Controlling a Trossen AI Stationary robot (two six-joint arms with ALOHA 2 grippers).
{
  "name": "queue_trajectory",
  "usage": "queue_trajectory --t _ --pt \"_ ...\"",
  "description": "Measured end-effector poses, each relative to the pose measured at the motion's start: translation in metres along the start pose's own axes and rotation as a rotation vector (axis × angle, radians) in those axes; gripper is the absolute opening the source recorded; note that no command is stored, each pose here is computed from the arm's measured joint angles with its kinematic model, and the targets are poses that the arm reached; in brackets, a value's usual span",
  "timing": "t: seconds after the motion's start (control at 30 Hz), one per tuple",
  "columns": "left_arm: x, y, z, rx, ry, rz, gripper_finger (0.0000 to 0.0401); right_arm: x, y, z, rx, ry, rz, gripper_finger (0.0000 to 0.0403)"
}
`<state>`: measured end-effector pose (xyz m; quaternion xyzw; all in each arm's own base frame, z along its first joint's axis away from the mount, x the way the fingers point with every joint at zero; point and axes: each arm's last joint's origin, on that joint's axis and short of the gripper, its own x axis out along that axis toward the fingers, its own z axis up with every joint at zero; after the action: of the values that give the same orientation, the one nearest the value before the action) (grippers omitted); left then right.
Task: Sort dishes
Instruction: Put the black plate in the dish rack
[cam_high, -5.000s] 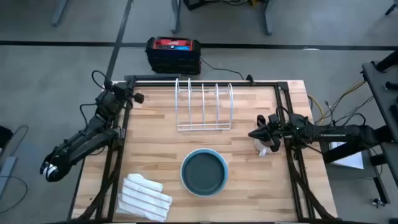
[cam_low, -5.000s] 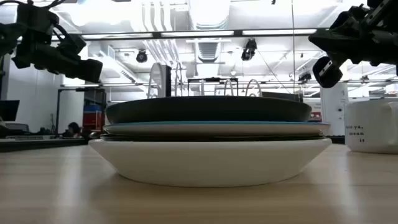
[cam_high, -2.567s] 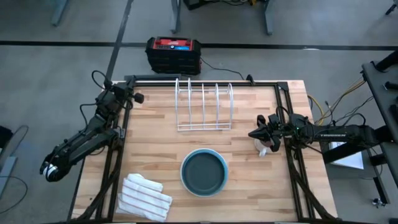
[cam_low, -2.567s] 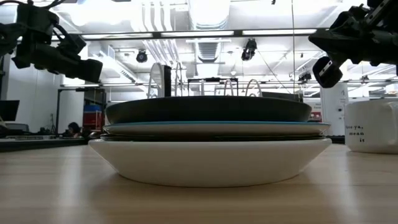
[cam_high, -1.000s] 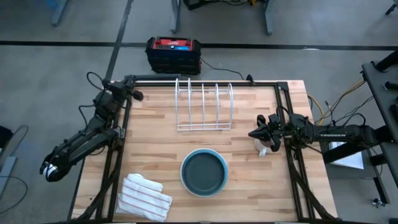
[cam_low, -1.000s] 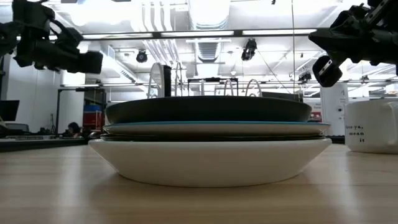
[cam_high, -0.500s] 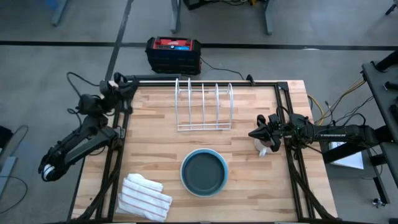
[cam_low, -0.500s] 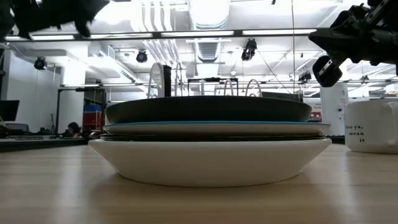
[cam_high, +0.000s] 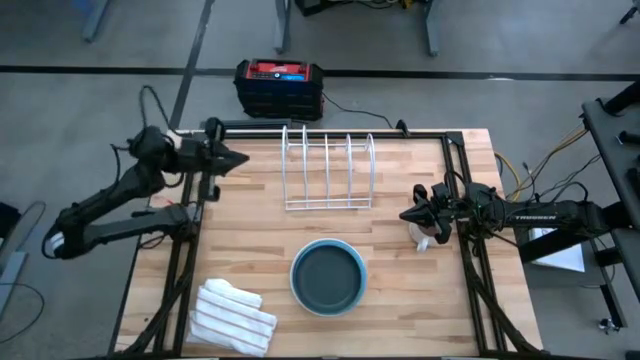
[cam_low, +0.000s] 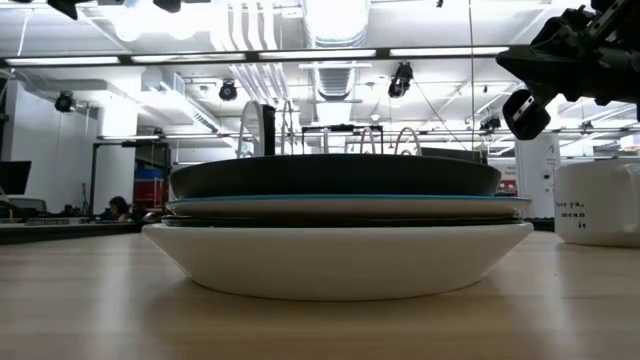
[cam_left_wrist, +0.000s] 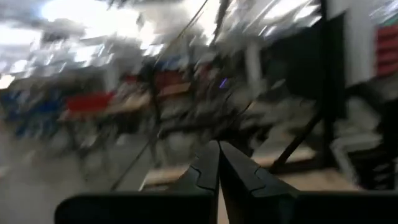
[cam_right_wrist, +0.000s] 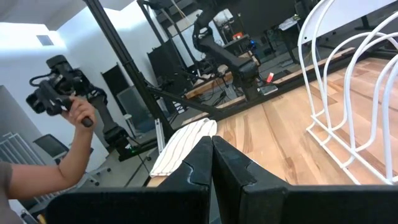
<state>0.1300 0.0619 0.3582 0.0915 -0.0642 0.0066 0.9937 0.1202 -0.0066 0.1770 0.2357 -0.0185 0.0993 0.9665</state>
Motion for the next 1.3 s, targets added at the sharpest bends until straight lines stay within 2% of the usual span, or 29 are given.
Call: queue_trajectory --t 0.13,0.37,0.47,0.6,0.73,0.83,0.97,1.07,1.17,1.3 --pt "0.011 -0.006 -0.012 -0.048 0.112 -0.046 0.0 0.0 0.0 0.0 0.0 0.0 0.0 0.0" --pt "0.032 -0.028 -0.028 -0.103 0.177 -0.196 0.0 0.0 0.0 0.0 0.0 0.0 0.0 0.0" --pt "0.037 -0.04 -0.03 -0.084 0.214 -0.165 0.0 0.0 0.0 0.0 0.0 0.0 0.0 0.0" --pt "0.043 -0.062 -0.041 -0.02 0.332 -0.11 0.0 0.0 -0.001 0.0 -0.034 -0.012 -0.024 0.0" --pt "0.046 -0.084 -0.044 0.031 0.381 -0.109 0.0 0.0 -0.001 0.001 -0.024 -0.021 -0.03 0.0" --pt "0.047 -0.098 -0.049 0.022 0.408 -0.122 0.0 0.0 0.002 0.007 -0.073 -0.087 -0.024 0.0" --pt "0.051 -0.112 -0.056 -0.071 0.432 -0.159 0.0 0.0 0.009 0.019 -0.129 -0.134 0.037 0.0" --pt "0.058 -0.123 -0.066 -0.1 0.489 -0.179 0.0 0.006 0.018 0.037 -0.159 -0.107 0.047 0.0" --pt "0.067 -0.132 -0.078 -0.108 0.542 -0.198 0.0 0.013 0.028 0.056 -0.207 -0.004 0.001 0.0" --pt "0.077 -0.143 -0.092 -0.103 0.602 -0.219 0.0 0.023 0.039 0.082 -0.255 0.122 -0.133 0.0"
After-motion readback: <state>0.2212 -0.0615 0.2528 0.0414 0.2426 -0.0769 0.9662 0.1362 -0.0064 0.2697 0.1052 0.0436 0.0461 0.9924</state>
